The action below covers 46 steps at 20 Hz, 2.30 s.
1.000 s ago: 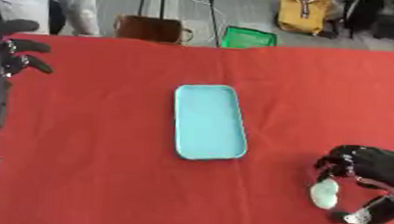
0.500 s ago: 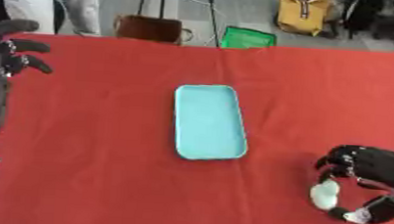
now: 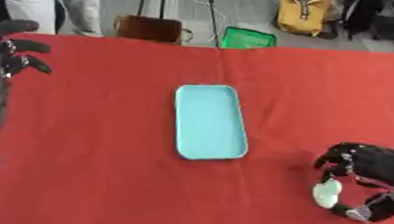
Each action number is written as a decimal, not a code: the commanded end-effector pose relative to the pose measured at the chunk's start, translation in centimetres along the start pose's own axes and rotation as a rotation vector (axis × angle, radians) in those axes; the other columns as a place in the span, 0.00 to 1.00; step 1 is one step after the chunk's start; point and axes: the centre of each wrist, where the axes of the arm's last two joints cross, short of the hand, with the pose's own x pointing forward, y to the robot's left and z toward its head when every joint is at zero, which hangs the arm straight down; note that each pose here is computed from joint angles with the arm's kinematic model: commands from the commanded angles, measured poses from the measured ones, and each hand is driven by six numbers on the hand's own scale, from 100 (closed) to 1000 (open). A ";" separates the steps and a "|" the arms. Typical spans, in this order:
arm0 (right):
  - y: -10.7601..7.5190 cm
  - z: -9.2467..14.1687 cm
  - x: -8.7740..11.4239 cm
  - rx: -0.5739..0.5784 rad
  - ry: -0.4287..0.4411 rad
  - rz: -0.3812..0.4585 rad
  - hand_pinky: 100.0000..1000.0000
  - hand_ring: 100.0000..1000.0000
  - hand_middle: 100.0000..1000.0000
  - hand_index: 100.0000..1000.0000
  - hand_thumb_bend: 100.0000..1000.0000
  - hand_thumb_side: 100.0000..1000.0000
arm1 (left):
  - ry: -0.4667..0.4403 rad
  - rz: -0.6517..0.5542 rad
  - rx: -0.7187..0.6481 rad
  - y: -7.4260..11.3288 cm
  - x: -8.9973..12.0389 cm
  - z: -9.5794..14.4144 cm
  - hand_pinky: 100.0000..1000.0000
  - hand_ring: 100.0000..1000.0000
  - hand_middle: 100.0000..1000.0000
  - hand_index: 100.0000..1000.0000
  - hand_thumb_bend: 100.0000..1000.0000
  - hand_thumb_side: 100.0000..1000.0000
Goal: Pick up objects on the table and place them in the box.
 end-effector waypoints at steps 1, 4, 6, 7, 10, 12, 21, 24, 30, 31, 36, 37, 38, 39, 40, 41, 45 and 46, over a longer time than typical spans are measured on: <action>-0.8 0.7 -0.6 0.071 -0.066 0.056 0.82 0.76 0.73 0.56 0.24 0.24 | -0.032 -0.023 -0.011 0.4 0.8 -0.6 0.47 0.63 0.72 0.78 0.46 0.76; -1.1 0.7 -0.7 0.027 -0.070 0.042 0.81 0.75 0.72 0.56 0.22 0.24 | -0.031 -0.024 -0.009 0.4 0.8 -0.6 0.47 0.63 0.72 0.78 0.46 0.76; -1.5 0.8 -0.9 -0.010 -0.079 0.020 0.80 0.74 0.71 0.56 0.21 0.24 | -0.030 -0.024 -0.009 0.4 0.8 -0.6 0.47 0.63 0.72 0.78 0.46 0.76; -1.8 0.9 -0.9 -0.023 -0.085 0.010 0.80 0.74 0.71 0.56 0.21 0.24 | -0.029 -0.024 -0.009 0.4 0.8 -0.5 0.47 0.63 0.72 0.78 0.46 0.76; -3.0 1.0 -1.0 -0.055 -0.107 -0.004 0.80 0.74 0.71 0.56 0.20 0.24 | -0.028 -0.024 -0.008 0.4 0.8 -0.5 0.47 0.63 0.72 0.78 0.46 0.76; -4.3 0.8 -1.1 -0.092 -0.131 -0.006 0.79 0.73 0.71 0.55 0.19 0.24 | -0.027 -0.025 -0.008 0.4 0.8 -0.5 0.47 0.63 0.72 0.78 0.46 0.77; -9.5 -2.0 -1.9 -0.127 -0.240 0.006 0.80 0.74 0.71 0.56 0.20 0.23 | -0.026 -0.019 -0.011 0.3 0.7 -0.5 0.47 0.63 0.72 0.78 0.45 0.77; -10.9 -4.5 -2.6 -0.107 -0.263 0.000 0.79 0.73 0.71 0.56 0.19 0.25 | -0.030 -0.012 -0.012 0.2 0.7 -0.6 0.47 0.63 0.72 0.78 0.45 0.77; -11.7 -8.1 -3.5 -0.060 -0.264 -0.029 0.79 0.73 0.71 0.56 0.19 0.25 | -0.036 -0.001 -0.013 0.0 0.7 -0.7 0.47 0.63 0.72 0.78 0.45 0.77; -11.7 -8.3 -3.6 -0.058 -0.262 -0.030 0.79 0.73 0.71 0.56 0.19 0.25 | -0.036 -0.001 -0.013 0.0 0.7 -0.7 0.47 0.63 0.72 0.78 0.45 0.77; -12.5 -10.7 -3.8 -0.034 -0.258 -0.050 0.79 0.73 0.71 0.58 0.18 0.29 | -0.053 0.027 -0.026 -0.6 0.7 -1.0 0.47 0.63 0.72 0.78 0.44 0.77; -12.5 -11.5 -3.7 -0.028 -0.262 -0.061 0.79 0.73 0.71 0.58 0.18 0.29 | -0.056 0.032 -0.029 -0.7 0.7 -1.0 0.47 0.63 0.72 0.78 0.44 0.77; -12.4 -12.4 -3.5 -0.024 -0.269 -0.074 0.79 0.73 0.71 0.58 0.18 0.29 | -0.056 0.033 -0.030 -0.7 0.7 -1.0 0.47 0.63 0.72 0.78 0.44 0.77; -12.2 -13.2 -3.3 -0.019 -0.275 -0.087 0.79 0.73 0.71 0.58 0.18 0.29 | -0.056 0.033 -0.030 -0.7 0.7 -1.0 0.47 0.63 0.72 0.78 0.44 0.77; -12.2 -14.0 -3.0 -0.017 -0.282 -0.095 0.79 0.73 0.71 0.58 0.18 0.30 | -0.057 0.035 -0.032 -0.7 0.7 -1.1 0.47 0.63 0.72 0.78 0.44 0.77; -12.3 -14.7 -2.7 -0.017 -0.289 -0.098 0.79 0.73 0.71 0.58 0.18 0.30 | -0.059 0.037 -0.034 -0.8 0.7 -1.1 0.47 0.63 0.72 0.78 0.44 0.77; -12.4 -16.5 -1.8 -0.009 -0.297 -0.091 0.79 0.74 0.72 0.64 0.22 0.34 | -0.061 0.042 -0.038 -0.9 0.7 -1.1 0.47 0.63 0.72 0.78 0.44 0.77; -12.4 -16.8 -1.6 -0.003 -0.298 -0.084 0.80 0.74 0.74 0.73 0.32 0.38 | -0.062 0.043 -0.039 -0.9 0.7 -1.1 0.47 0.63 0.72 0.78 0.44 0.77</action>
